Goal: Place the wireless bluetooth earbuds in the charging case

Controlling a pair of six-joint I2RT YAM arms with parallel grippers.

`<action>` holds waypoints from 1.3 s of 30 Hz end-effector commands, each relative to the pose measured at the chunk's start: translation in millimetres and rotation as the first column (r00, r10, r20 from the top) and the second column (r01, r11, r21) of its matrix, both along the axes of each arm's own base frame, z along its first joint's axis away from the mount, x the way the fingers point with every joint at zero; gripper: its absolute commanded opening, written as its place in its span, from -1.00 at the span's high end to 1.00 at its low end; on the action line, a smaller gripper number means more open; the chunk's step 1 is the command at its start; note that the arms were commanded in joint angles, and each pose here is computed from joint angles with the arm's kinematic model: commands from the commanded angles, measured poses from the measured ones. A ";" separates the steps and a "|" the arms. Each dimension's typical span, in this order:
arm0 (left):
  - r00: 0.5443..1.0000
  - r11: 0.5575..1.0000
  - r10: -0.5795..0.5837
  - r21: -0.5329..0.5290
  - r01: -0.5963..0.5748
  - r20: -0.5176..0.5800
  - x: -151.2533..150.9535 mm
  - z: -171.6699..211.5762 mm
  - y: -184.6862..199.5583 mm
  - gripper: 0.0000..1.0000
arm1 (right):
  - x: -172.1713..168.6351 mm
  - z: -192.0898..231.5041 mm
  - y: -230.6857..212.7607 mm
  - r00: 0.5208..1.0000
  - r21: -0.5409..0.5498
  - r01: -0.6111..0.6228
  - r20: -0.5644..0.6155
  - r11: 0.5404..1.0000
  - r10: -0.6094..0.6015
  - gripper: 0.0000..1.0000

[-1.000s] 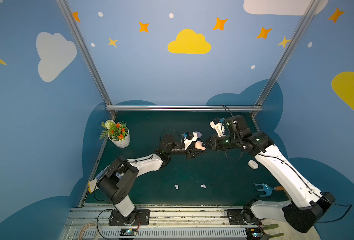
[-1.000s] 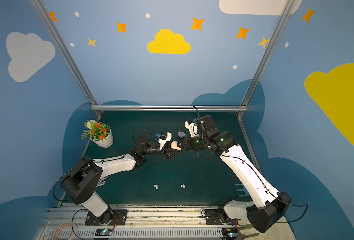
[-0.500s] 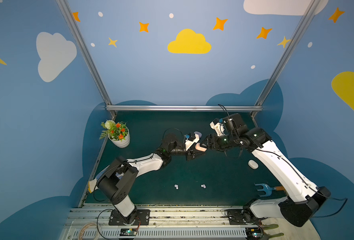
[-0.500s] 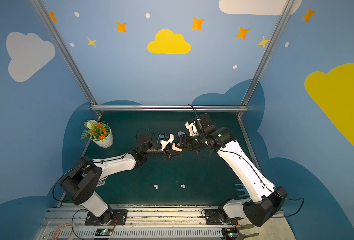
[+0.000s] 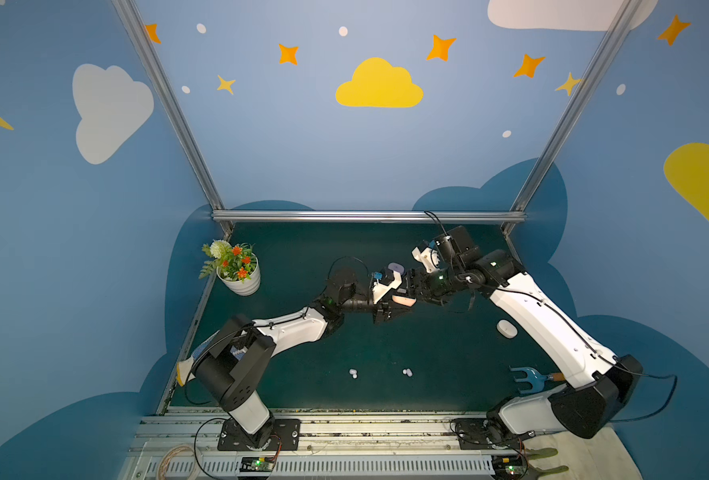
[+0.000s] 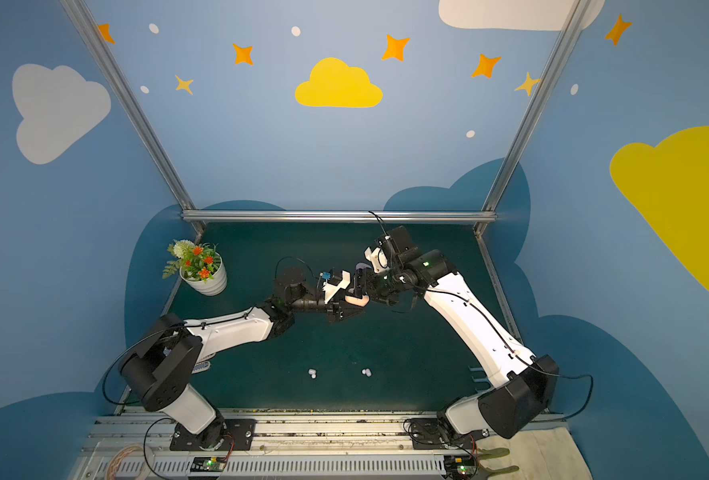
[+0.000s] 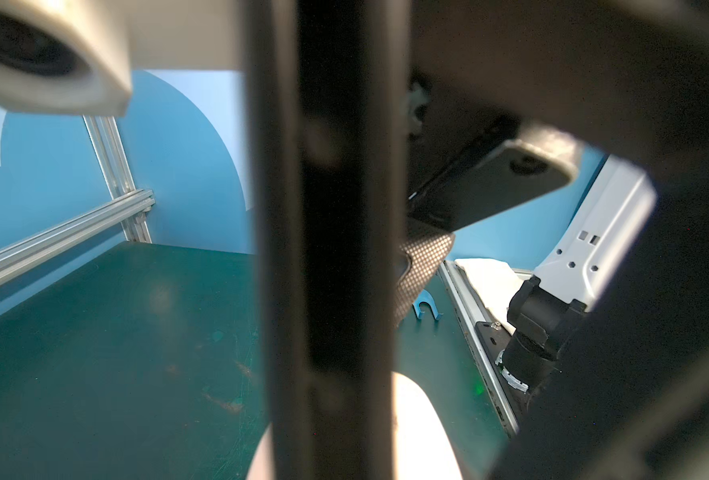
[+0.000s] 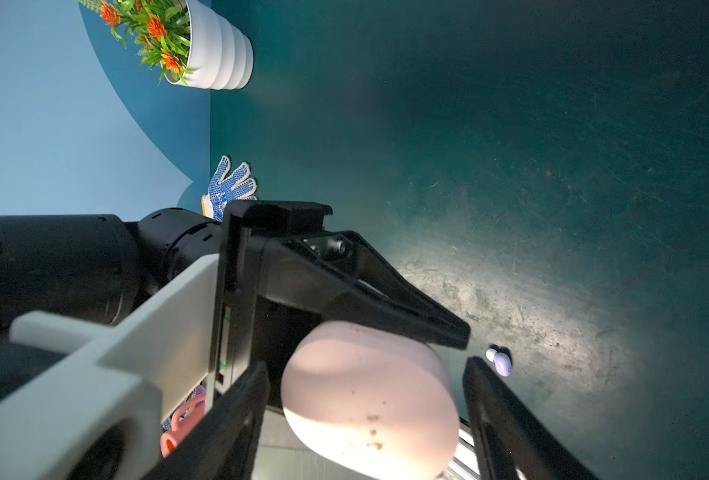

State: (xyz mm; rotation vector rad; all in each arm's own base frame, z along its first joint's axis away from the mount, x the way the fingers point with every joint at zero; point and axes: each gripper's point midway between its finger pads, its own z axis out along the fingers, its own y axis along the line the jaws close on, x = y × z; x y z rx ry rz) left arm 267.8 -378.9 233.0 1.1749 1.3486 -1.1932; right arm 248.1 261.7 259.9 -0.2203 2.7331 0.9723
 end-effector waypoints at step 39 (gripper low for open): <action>0.953 0.963 0.247 0.151 -0.221 -0.178 22.8 -49.9 44.7 -1.00 | 45.1 -112.6 -183.4 0.914 -0.379 0.400 0.097 0.835 -0.394 0.03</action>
